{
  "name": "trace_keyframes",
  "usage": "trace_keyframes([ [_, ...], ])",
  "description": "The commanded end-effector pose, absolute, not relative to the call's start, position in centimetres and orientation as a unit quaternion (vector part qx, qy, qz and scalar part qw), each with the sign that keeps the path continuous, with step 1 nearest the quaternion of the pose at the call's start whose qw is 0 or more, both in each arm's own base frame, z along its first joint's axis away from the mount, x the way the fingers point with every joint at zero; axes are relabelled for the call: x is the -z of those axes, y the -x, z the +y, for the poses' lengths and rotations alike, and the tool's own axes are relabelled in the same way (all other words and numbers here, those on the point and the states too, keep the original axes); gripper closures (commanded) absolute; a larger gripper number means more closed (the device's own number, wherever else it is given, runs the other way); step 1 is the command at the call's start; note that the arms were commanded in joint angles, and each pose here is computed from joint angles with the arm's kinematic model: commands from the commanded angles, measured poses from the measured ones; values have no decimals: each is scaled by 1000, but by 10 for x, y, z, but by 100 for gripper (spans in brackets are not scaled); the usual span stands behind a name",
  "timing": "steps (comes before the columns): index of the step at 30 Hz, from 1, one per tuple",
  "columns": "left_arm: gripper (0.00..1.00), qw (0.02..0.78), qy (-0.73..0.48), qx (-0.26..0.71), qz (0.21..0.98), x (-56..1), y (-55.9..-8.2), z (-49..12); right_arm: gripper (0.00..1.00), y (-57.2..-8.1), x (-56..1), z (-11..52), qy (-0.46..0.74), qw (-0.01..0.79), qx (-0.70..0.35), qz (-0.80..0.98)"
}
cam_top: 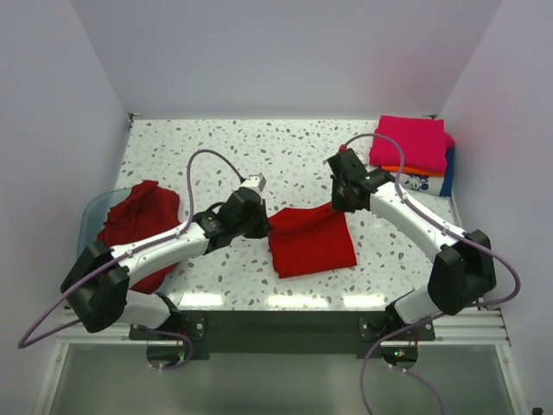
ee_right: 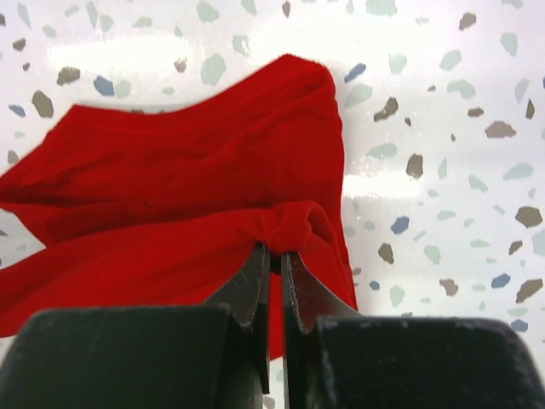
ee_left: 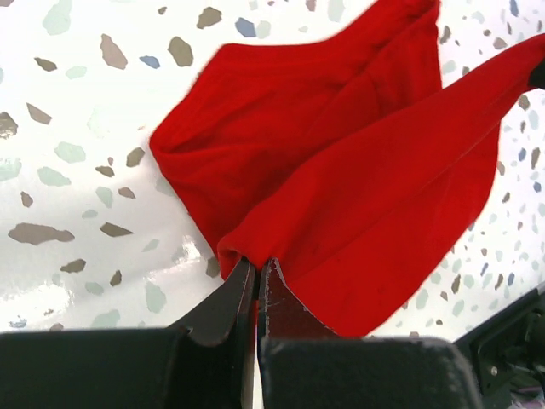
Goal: Fold and stack the t-shirts
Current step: Fold the tshirt, then neatly place the folded tshirt to the corner
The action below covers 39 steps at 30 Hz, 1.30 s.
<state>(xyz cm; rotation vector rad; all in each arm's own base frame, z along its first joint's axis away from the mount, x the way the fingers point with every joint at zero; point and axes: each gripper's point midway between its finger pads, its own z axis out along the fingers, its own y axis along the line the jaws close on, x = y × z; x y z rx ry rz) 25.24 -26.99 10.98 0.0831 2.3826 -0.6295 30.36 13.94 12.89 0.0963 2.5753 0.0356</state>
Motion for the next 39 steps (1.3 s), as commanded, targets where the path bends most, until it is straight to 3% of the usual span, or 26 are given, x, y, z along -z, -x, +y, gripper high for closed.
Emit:
trace_keyframes([
  [1,100,348,-47,256,901,-119,-275,-279,100,-341,-148,143,-40,322,-23,946],
  [3,100,349,-39,241,905,-119,-291,-278,100,-355,-145,144,-47,315,-22,948],
  [6,49,368,-25,202,907,-140,-321,-270,58,-374,-155,139,-68,303,-33,950],
  [7,20,369,-30,183,911,-143,-323,-264,42,-378,-162,137,-71,310,-36,947],
  [9,2,397,-27,182,899,-172,-335,-265,29,-382,-183,139,-70,331,-48,940],
  [11,0,405,-28,178,896,-182,-335,-262,19,-379,-189,140,-63,335,-62,938],
  [18,0,390,-29,196,899,-165,-309,-252,13,-348,-180,137,-44,325,-95,940],
  [19,0,380,-30,197,903,-155,-302,-250,4,-340,-175,135,-41,321,-98,941],
  [20,0,378,-31,200,903,-152,-300,-249,1,-337,-174,138,-38,318,-111,941],
  [39,4,310,-39,314,897,-98,-235,-258,1,-274,-103,131,-52,243,-276,928],
])
